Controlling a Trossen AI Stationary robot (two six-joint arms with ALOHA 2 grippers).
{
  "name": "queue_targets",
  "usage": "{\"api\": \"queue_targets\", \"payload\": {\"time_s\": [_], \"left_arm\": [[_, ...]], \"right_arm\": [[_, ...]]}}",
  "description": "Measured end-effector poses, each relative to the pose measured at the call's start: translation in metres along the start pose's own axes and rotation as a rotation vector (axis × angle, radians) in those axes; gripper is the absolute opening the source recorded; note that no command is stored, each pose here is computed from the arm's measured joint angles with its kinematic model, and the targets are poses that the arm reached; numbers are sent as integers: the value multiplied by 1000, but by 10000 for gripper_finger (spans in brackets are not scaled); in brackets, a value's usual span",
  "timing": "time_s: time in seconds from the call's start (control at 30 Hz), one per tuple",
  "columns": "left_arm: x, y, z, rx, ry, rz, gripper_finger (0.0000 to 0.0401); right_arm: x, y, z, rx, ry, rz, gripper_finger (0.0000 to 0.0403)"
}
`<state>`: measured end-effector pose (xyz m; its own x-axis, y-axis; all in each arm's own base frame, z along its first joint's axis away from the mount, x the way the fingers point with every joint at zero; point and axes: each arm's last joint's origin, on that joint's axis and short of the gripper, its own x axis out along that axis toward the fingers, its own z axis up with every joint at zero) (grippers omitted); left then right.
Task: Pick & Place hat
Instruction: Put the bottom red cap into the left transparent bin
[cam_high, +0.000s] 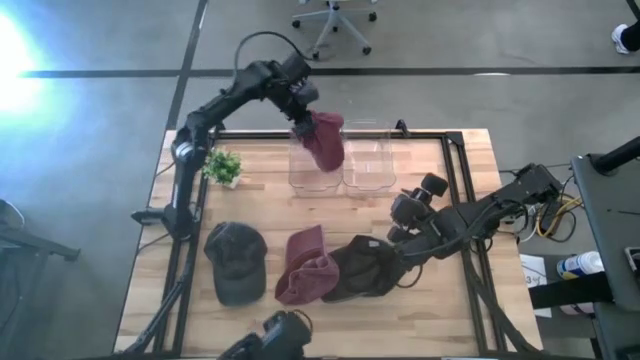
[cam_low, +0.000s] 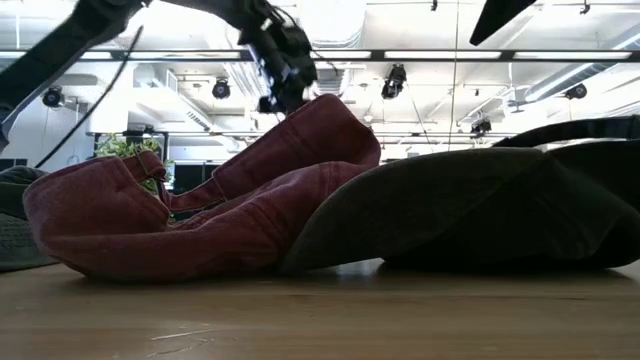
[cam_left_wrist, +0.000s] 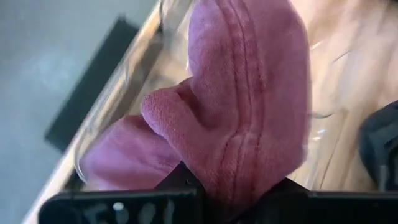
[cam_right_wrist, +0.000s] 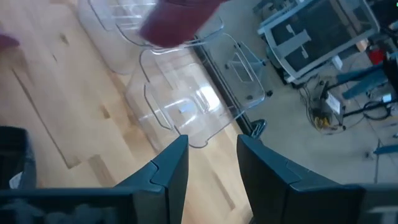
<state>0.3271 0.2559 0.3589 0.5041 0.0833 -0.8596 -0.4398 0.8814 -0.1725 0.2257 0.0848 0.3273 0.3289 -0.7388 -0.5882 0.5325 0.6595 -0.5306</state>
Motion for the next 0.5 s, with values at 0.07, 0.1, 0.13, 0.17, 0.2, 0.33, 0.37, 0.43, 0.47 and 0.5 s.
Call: {"api": "queue_targets", "payload": {"time_s": [0.07, 0.1, 0.13, 0.17, 0.2, 0.33, 0.37, 0.43, 0.47, 0.5], "left_arm": [[8, -3, -1, -5, 49, 36, 33], [9, -6, -2, 0, 71, 64, 33], [9, -9, -3, 8, 91, 98, 33], [9, -12, -5, 18, 112, 135, 33], [9, -14, -6, 28, 135, 177, 33], [9, -23, -11, 52, 196, 233, 33], [8, -25, -12, 56, 202, 230, 33], [10, -28, -12, 63, 210, 225, 33], [13, -28, -12, 63, 214, 223, 33], [18, -28, -11, 65, 219, 218, 33]], "right_arm": [[0, -3, -2, 16, -2, 3, 132], [-1, -5, -3, 26, -4, 6, 132], [-1, -7, -4, 36, -6, 8, 132], [-2, -10, -5, 46, -7, 10, 132], [-2, -12, -6, 55, -7, 10, 132], [-1, -17, -11, 90, -9, 13, 132], [-1, -18, -11, 94, -11, 15, 132], [-1, -19, -13, 95, -12, 15, 132], [-1, -19, -13, 95, -12, 16, 132], [-1, -20, -14, 95, -12, 16, 132]]}}
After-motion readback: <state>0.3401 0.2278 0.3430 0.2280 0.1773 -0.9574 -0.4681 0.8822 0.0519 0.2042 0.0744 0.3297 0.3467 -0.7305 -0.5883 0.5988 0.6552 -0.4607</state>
